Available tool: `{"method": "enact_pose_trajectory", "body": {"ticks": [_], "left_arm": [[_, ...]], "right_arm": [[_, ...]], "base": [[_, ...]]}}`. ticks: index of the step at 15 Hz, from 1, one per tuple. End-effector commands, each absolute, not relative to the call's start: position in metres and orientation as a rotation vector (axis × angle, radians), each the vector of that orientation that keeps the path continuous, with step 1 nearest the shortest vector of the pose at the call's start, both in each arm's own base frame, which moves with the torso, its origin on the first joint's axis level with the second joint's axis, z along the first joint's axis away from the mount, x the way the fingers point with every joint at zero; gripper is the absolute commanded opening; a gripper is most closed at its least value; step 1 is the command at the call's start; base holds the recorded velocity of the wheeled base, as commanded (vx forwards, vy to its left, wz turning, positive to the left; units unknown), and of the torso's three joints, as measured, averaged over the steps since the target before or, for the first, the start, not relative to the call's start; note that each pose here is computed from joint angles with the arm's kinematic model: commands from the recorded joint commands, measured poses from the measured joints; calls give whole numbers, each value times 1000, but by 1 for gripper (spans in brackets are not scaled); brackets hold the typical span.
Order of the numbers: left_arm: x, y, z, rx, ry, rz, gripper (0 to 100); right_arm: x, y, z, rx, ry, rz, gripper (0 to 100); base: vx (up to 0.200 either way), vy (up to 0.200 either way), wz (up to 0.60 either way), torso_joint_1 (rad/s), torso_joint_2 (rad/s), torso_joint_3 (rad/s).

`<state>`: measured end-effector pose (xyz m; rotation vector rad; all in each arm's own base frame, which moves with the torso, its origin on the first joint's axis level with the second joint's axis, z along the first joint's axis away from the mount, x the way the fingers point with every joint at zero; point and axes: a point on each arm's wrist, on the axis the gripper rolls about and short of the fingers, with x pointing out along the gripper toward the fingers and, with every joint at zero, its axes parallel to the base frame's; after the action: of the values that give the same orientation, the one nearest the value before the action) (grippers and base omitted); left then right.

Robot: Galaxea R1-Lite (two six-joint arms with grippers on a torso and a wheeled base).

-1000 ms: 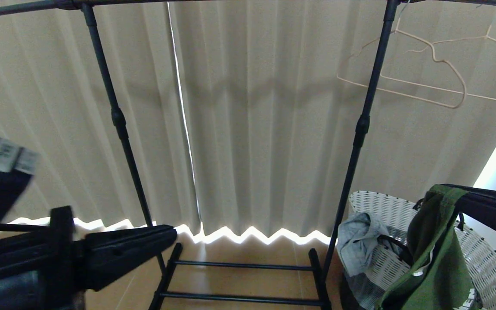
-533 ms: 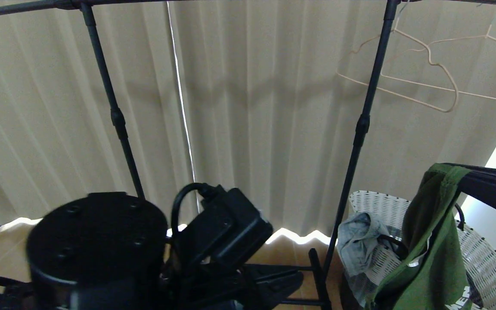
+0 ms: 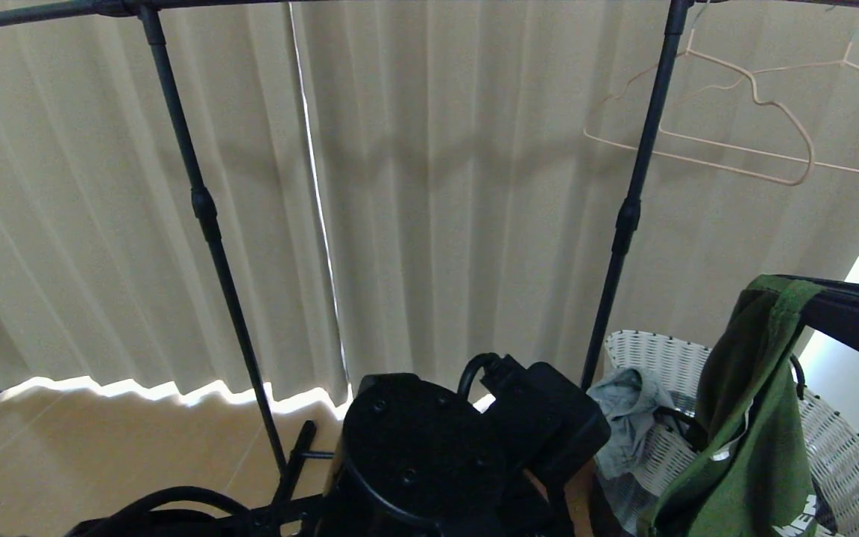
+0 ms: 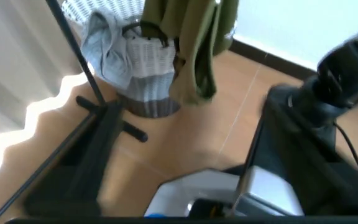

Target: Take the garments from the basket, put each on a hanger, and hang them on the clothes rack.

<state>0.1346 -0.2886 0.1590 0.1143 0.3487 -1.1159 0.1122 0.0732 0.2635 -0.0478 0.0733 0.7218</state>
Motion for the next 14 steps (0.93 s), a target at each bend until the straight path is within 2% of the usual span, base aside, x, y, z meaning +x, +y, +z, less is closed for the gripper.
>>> {"method": "enact_pose_trajectory", "body": {"ticks": [1,2,4,7,14], "left_arm": [[140,-303,150,104,360,-1115,100],[146,-316,146,67,358,-1110,100],[153,-326,141,57,363,-1097,100],[175,-340,125,45,383,-993,100],[178,-334,102,67,459,-953,100]], "right_arm": [[111,73,265,-46,68,725,0],[110,75,266,-27,71,744,0],[108,78,270,-7,62,765,0],[107,79,276,-2,43,781,0],[106,79,280,0,29,781,0]], "base": [[0,0,0,0,0,0],[0,0,0,0,0,0],[0,0,0,0,0,0],[0,0,0,0,0,0],[0,0,0,0,0,0]]}}
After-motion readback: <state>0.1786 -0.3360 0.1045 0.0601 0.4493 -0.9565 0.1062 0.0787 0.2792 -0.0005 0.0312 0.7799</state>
